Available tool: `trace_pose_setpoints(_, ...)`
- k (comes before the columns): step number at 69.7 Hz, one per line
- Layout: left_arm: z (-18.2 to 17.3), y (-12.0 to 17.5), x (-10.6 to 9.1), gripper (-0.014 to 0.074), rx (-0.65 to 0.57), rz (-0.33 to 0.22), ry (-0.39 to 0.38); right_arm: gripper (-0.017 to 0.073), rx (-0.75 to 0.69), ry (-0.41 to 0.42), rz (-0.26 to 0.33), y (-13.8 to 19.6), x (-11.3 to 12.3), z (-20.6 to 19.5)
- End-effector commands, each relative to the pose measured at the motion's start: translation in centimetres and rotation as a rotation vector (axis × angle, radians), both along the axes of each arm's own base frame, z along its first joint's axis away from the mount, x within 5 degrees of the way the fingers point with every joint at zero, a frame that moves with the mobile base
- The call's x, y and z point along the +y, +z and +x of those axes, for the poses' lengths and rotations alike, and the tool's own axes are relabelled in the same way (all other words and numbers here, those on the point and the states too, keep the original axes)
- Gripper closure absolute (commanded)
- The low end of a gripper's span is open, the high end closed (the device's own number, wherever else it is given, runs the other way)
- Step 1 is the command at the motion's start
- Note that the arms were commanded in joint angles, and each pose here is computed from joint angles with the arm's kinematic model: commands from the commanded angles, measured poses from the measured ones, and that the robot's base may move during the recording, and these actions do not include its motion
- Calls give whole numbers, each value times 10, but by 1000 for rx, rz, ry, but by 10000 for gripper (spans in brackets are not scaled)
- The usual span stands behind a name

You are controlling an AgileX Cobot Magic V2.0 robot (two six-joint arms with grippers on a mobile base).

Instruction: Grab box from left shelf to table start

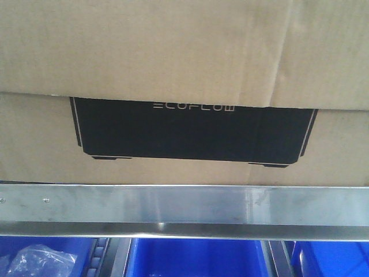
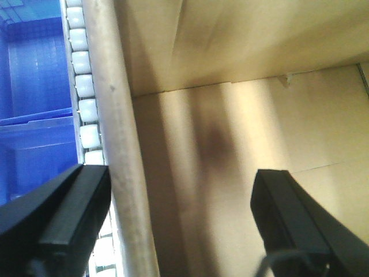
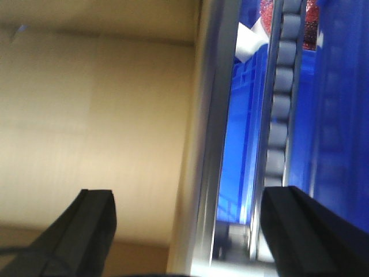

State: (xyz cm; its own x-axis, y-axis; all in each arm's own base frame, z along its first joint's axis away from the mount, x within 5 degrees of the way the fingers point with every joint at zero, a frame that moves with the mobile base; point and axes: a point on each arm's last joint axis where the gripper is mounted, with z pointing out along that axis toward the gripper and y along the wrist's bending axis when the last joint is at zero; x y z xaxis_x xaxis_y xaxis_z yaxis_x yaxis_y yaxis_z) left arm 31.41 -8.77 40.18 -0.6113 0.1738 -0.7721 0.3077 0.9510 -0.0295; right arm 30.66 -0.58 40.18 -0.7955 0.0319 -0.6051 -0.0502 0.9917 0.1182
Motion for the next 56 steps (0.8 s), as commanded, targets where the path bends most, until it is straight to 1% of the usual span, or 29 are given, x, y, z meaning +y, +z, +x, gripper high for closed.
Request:
trace_pose_setpoints(1,-3,24,-1,190,-127,-43,2,-53,-98,-6,-10,16,-2,4)
trace_pose_setpoints(17,7,8,-4,192,-53,-23,-1,-53,-26,-3,-6,-7,-3,24)
trace_pose_setpoints(22,8,6,-5,217,-36,-19,-2,-43,-10,-1,-6,-11,-3,28)
trace_pose_setpoints(24,8,5,-5,243,-34,-23,-2,-27,-7,4,-9,-12,-3,28)
trace_pose_setpoints(28,8,5,-5,292,-32,-29,-3,27,-1,7,-11,-13,-3,29)
trace_pose_setpoints(32,8,5,-6,364,-30,-36,-4,116,0,7,-11,-13,-3,28)
trace_pose_setpoints(41,8,5,-6,556,-30,-36,-4,402,13,10,-10,-14,-3,28)
trace_pose_setpoints(42,8,5,-6,577,-30,-36,-4,418,14,10,-10,-14,-3,27)
trace_pose_setpoints(43,8,5,-6,598,-30,-36,-4,466,15,10,-10,-14,-3,27)
trace_pose_setpoints(45,8,5,-6,642,-32,-36,-4,523,19,11,-10,-14,-3,27)
trace_pose_setpoints(48,8,5,-6,701,-32,-36,-4,498,21,12,-10,-14,-3,27)
trace_pose_setpoints(52,8,6,-6,683,-34,-37,-3,496,22,12,-10,-14,-3,27)
trace_pose_setpoints(56,8,6,-6,685,-36,-37,-3,502,23,12,-10,-15,-3,27)
